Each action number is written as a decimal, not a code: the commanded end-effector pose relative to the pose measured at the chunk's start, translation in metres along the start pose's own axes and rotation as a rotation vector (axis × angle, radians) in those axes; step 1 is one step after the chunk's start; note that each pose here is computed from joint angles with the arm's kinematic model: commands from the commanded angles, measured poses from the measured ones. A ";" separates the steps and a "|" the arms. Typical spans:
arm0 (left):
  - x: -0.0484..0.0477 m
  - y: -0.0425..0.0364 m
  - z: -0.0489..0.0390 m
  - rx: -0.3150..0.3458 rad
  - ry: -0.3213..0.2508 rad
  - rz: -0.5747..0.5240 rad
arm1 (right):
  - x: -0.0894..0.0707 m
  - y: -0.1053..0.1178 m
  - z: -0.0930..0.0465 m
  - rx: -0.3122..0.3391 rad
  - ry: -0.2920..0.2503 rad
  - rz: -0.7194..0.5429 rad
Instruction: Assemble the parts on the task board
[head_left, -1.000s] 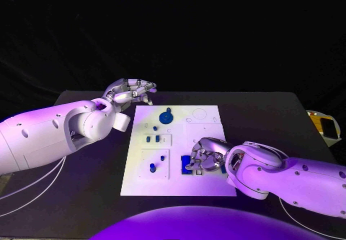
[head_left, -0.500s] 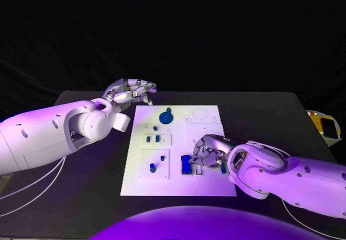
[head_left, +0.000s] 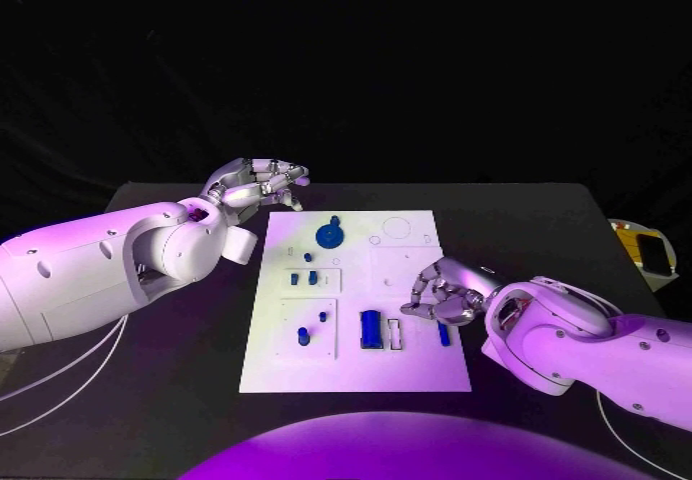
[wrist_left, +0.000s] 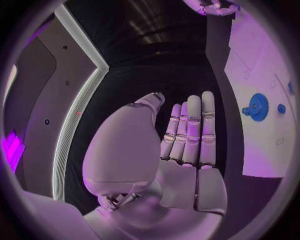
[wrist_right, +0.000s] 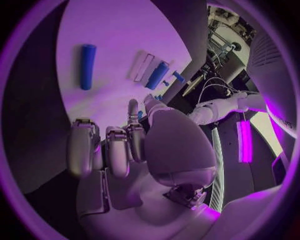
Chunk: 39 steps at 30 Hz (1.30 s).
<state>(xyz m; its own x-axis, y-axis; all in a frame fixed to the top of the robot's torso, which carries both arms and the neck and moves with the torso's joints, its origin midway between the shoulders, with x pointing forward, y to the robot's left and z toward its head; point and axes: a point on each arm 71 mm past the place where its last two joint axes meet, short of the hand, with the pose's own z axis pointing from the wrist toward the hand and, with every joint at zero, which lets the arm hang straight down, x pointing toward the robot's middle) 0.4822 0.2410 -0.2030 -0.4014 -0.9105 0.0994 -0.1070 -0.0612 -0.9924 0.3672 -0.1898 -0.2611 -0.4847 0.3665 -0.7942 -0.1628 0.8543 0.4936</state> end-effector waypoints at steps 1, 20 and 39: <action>0.0015 -0.0010 -0.0005 0.006 0.014 -0.008 | -0.007 -0.014 -0.004 0.029 -0.018 -0.009; 0.0019 0.0000 -0.0005 0.004 0.018 -0.009 | -0.003 -0.047 -0.025 0.132 0.025 -0.127; 0.0006 0.0004 -0.0013 0.002 0.014 -0.008 | 0.017 -0.046 -0.020 0.131 0.079 -0.139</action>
<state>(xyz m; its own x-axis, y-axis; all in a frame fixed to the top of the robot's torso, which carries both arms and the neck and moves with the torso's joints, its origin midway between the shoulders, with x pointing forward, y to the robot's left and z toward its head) 0.4814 0.2429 -0.2041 -0.3997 -0.9113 0.0992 -0.1103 -0.0596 -0.9921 0.3510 -0.2312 -0.2862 -0.5140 0.2497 -0.8207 -0.1093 0.9298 0.3514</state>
